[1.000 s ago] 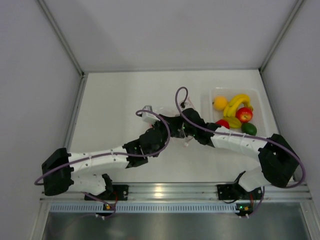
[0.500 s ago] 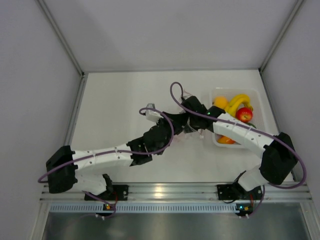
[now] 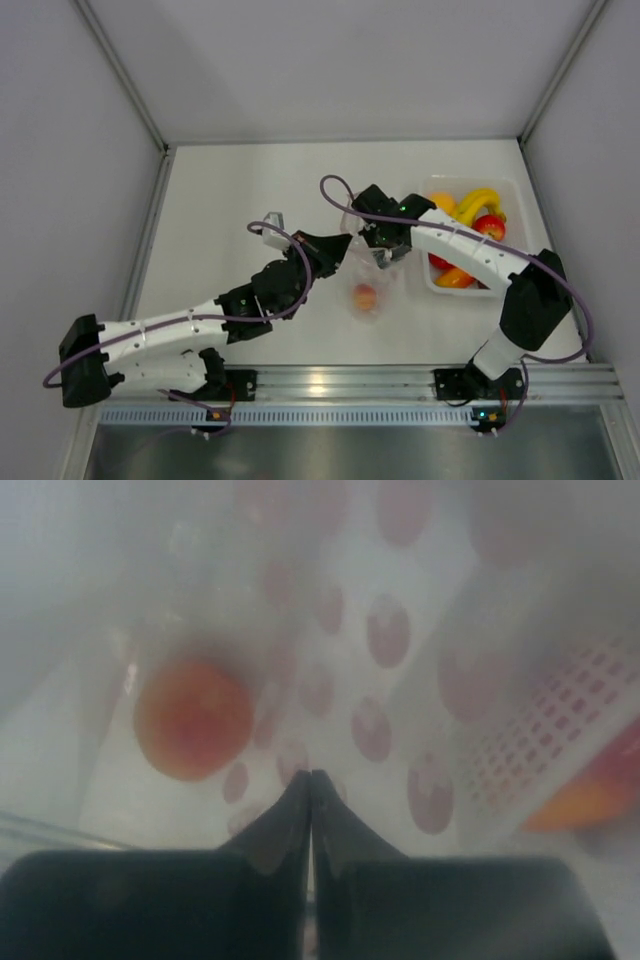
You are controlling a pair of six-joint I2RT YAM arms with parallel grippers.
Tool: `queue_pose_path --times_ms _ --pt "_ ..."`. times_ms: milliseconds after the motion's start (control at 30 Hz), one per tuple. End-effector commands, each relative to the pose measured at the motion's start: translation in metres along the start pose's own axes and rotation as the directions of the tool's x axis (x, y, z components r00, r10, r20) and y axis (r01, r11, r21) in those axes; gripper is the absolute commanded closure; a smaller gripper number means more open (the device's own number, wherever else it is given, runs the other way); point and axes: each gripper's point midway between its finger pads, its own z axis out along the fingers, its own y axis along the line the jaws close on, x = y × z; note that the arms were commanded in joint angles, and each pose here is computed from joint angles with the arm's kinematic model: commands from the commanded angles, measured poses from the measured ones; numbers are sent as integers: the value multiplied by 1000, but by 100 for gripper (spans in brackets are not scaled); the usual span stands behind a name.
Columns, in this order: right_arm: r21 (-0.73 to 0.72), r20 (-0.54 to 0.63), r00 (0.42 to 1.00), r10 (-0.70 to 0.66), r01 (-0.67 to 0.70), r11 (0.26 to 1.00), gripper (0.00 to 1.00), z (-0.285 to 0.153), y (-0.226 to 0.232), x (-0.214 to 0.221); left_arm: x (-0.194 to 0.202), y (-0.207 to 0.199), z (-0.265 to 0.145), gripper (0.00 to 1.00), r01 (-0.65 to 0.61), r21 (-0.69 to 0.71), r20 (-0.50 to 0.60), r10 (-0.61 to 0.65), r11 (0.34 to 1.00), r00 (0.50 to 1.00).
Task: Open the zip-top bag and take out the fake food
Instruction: Pick up the fake fruit from the zipper food storage bag.
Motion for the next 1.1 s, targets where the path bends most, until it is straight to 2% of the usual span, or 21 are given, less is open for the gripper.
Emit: queue_pose_path --times_ms 0,167,300,433,600,667,700,767,833,867,900,1067 --pt "66 -57 998 -12 16 998 99 0 -5 12 -17 6 -10 100 -34 13 25 34 999 999" --pt "-46 67 997 32 -29 999 100 3 35 -3 -16 23 -25 100 -50 5 -6 50 999 999" --pt "-170 76 997 32 -18 985 96 2 60 14 -17 23 -32 100 -76 11 -31 76 997 997" --pt "-165 78 996 52 -38 986 87 8 66 24 -8 33 -37 100 -77 11 -69 77 997 995" --pt "-181 159 981 114 -84 980 89 13 81 22 3 57 -40 100 -65 -28 -92 62 998 994" --pt "-215 178 971 161 -122 969 88 12 86 22 4 62 -43 100 -61 -31 -97 58 998 994" --pt "-277 195 965 175 -117 954 87 9 100 17 4 63 -44 100 -60 -30 -96 57 998 994" --pt "-323 175 965 194 -129 938 80 9 110 19 2 66 -46 100 -59 -31 -91 56 998 994" --pt "-313 174 966 190 -129 941 79 11 116 19 -2 67 -48 100 -58 -30 -78 56 998 995" --pt "-311 169 968 185 -126 942 72 13 120 19 -1 71 -50 100 -68 -34 -78 65 997 995" --pt "-307 173 968 183 -124 944 69 12 123 18 -4 71 -52 100 -65 -28 -73 63 997 995" --pt "-293 153 976 152 -102 950 66 21 139 21 -9 74 -55 100 -72 -28 -57 70 997 996"
